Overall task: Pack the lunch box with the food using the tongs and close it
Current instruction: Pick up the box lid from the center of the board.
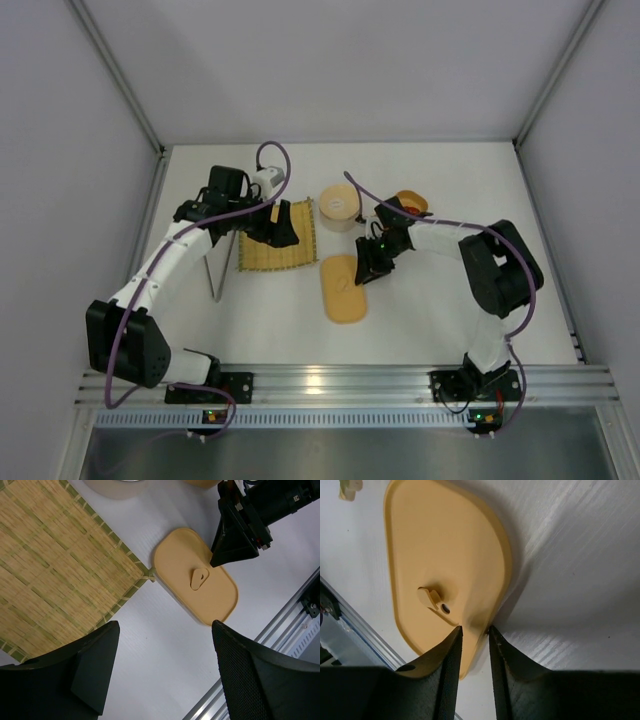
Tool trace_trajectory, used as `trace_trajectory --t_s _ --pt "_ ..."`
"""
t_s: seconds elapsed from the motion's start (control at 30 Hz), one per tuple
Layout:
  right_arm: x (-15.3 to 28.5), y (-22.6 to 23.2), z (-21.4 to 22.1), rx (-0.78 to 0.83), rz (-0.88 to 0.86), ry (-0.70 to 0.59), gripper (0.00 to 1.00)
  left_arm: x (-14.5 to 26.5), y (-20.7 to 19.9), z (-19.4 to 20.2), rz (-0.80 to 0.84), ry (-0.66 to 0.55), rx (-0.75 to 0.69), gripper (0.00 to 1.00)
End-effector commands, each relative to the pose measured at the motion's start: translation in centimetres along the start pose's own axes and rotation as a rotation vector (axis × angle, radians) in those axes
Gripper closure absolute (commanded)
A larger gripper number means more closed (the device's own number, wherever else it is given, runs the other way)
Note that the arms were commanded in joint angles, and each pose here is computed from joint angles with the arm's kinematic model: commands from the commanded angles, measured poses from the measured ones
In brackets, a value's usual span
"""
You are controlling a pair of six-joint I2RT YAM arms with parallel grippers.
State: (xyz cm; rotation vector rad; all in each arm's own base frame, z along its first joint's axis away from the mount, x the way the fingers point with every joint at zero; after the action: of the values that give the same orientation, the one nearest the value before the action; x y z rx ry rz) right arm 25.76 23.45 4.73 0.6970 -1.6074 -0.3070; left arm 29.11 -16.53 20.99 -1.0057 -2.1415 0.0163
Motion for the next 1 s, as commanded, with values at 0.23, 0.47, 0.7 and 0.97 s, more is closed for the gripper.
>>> trace_trajectory --t_s 0.23,0.47,0.7,0.97 --pt "-1.0 1.1 -0.6 0.078 0.005 -0.009 0.92 0.4 0.3 -2.1 -0.009 -0.073 -0.036 0.2" --pt "2.2 3.2 -0.7 0.111 -0.038 -0.037 1.0 0.5 0.3 -2.2 -0.01 -0.078 -0.041 0.16" --pt "5.4 5.0 -0.6 0.107 -0.126 -0.096 1.0 0.8 -0.1 -3.4 0.007 -0.125 -0.077 0.11" --pt "9.2 3.5 -2.3 -0.035 -0.18 -0.203 1.0 1.0 -0.3 -5.3 0.024 -0.161 -0.11 0.08"
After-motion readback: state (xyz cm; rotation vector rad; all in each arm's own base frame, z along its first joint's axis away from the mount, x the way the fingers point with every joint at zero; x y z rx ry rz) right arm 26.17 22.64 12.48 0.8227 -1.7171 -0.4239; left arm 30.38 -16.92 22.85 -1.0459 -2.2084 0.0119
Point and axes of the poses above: each gripper's point midway between its finger pads, its own x axis back along the fingers, its own y axis along the line the jaws close on, z = x × y, the point moved 3 cm from there along x, back along the fingers, and after that the axes turned 6 degrees about -x, right-handed, at the moved point
